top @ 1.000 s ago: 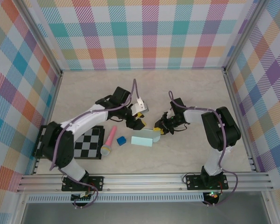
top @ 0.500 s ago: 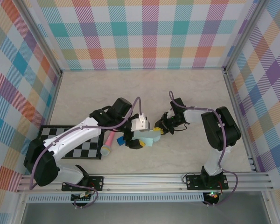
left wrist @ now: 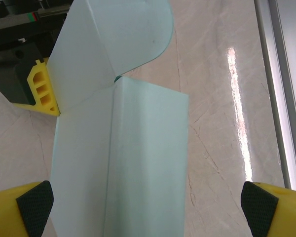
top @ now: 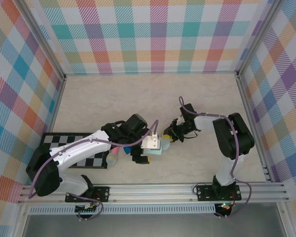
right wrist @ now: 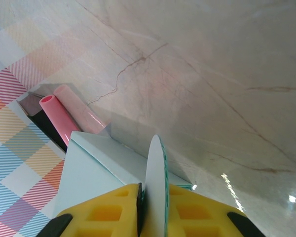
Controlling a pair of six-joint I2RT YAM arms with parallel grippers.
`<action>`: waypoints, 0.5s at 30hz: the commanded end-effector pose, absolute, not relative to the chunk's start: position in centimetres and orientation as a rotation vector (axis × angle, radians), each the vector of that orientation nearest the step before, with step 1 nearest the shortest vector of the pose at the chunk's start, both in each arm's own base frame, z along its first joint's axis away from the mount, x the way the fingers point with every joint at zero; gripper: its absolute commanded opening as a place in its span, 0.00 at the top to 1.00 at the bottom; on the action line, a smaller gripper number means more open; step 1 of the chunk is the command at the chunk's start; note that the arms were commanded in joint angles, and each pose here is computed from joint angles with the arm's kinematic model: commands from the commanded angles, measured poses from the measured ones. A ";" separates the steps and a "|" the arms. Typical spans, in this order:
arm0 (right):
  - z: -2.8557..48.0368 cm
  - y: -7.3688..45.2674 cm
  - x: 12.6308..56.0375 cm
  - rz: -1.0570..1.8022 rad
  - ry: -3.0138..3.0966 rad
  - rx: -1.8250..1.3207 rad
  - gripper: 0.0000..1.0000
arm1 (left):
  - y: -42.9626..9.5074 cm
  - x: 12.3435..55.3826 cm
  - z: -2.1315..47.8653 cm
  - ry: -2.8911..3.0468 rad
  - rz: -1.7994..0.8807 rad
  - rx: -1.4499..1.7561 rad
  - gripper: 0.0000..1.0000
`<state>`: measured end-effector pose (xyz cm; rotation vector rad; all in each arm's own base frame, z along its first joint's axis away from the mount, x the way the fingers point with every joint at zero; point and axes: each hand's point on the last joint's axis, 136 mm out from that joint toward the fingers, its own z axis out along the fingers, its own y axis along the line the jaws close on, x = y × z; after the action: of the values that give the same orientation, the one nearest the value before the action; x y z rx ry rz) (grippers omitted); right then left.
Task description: Fold the paper box
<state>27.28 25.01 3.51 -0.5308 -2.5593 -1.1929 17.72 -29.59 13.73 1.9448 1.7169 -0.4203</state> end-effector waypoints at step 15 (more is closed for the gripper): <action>2.0 24.4 26.8 -1.127 -2.550 -0.601 0.84 | -31.7 19.7 10.3 1.760 -0.207 1.905 0.42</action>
<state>27.55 25.00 3.30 -0.5553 -2.5617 -1.1908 19.31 -30.90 10.40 1.9292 1.7427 -0.2062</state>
